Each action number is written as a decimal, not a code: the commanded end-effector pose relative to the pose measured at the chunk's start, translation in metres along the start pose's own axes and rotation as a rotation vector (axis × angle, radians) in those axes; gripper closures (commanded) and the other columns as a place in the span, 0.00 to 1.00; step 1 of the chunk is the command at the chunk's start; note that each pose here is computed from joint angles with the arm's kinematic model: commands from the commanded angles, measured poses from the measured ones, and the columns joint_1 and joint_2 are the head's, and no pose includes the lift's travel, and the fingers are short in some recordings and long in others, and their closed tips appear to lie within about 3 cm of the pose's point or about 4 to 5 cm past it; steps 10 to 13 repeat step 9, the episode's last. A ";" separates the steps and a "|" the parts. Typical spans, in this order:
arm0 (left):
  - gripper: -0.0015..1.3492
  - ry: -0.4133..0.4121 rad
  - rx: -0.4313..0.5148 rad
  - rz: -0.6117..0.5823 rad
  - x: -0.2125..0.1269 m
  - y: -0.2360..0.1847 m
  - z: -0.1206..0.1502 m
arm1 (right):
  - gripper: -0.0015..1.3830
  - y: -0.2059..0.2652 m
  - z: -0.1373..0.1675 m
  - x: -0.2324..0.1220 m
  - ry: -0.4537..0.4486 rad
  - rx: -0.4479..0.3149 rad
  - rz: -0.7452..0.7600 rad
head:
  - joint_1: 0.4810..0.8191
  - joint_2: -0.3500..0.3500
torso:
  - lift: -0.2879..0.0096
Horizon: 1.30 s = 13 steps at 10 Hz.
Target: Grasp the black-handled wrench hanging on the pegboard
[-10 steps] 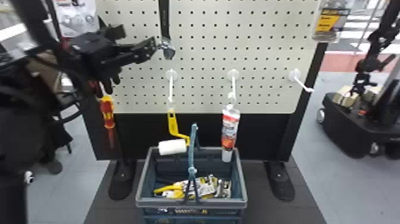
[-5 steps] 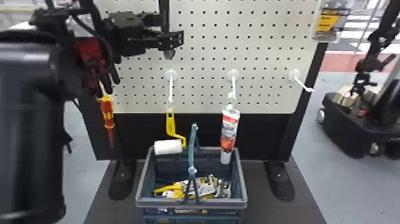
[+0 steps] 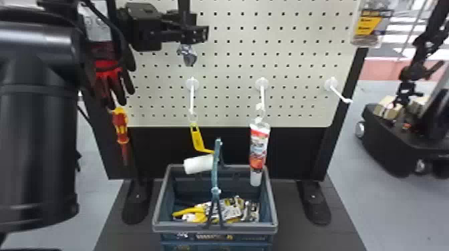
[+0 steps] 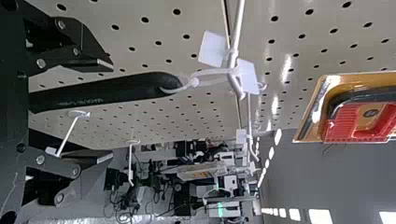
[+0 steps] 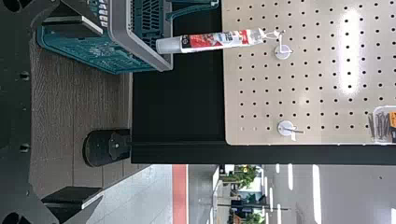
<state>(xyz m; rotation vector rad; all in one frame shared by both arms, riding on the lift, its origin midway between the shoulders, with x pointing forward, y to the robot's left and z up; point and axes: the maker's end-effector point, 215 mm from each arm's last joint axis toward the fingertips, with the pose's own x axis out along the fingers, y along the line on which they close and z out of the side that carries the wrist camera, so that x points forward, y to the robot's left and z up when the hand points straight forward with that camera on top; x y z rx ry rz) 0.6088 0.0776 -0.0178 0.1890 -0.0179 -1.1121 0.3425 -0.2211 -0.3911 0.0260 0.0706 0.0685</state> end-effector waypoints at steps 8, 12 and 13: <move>0.90 -0.047 -0.012 -0.009 -0.009 0.002 0.017 | 0.07 0.000 -0.001 -0.001 0.002 0.000 0.001 | 0.20 0.50 | 0.63; 0.90 -0.049 -0.011 -0.010 -0.009 0.002 0.017 | 0.07 0.000 -0.002 -0.001 0.005 0.000 0.001 | 0.20 0.50 | 0.63; 0.90 -0.049 -0.011 -0.010 -0.009 0.002 0.017 | 0.07 0.000 -0.002 -0.001 0.005 0.000 0.001 | 0.20 0.50 | 0.63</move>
